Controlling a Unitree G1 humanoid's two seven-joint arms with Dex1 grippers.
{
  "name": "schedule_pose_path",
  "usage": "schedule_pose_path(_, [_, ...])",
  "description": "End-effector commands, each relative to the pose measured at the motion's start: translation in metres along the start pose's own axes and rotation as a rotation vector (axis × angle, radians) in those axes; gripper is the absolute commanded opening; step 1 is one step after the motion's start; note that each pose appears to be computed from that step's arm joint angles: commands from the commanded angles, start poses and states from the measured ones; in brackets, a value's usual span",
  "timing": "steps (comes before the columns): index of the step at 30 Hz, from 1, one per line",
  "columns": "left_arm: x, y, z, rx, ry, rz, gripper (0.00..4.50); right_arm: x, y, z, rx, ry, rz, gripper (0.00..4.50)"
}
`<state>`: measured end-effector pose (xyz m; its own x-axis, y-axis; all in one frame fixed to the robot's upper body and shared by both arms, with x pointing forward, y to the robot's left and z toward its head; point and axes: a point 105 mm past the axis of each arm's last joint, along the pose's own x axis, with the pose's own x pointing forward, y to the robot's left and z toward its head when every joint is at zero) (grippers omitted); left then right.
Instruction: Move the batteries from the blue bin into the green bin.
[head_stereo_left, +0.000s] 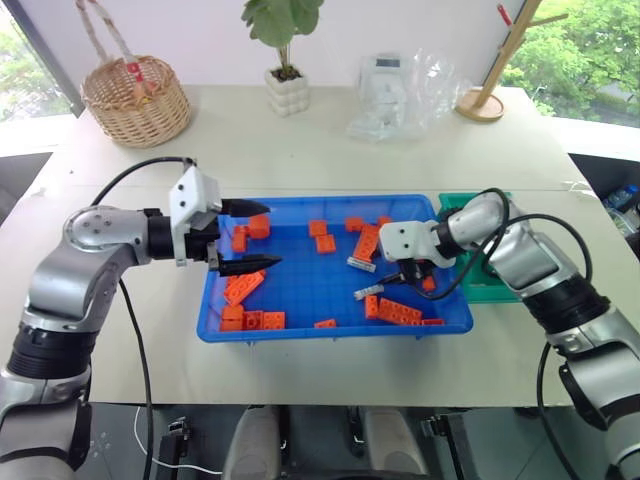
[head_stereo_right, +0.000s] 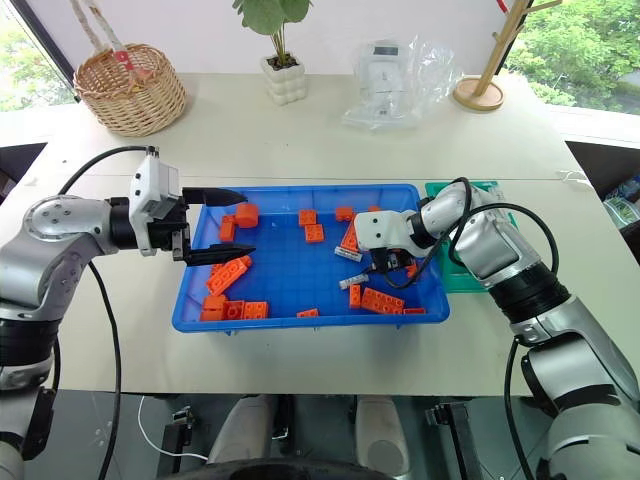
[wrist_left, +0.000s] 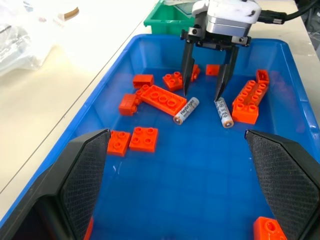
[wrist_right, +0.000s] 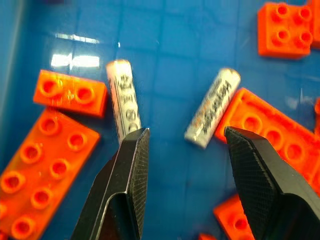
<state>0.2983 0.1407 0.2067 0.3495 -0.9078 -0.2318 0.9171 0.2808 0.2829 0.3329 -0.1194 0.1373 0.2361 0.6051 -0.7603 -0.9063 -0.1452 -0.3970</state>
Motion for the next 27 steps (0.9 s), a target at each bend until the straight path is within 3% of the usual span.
schedule_pose_path(1, [-0.005, 0.003, 0.012, 0.045, -0.006, 0.022, 4.5, -0.02, -0.011, 0.011, -0.027, -0.023, -0.059, 2.41])
schedule_pose_path(10, [-0.003, 0.005, 0.014, 0.049, -0.006, 0.026, 4.5, -0.029, 0.007, 0.005, -0.013, -0.022, 0.008, 2.41])
schedule_pose_path(25, [-0.001, 0.0, 0.015, 0.049, 0.0, -0.006, 4.5, 0.012, 0.018, -0.003, 0.054, -0.05, 0.042, 2.41])
schedule_pose_path(27, [0.0, -0.002, 0.016, 0.045, -0.003, -0.017, 4.5, 0.014, 0.02, -0.003, 0.06, -0.057, 0.051, 1.68])
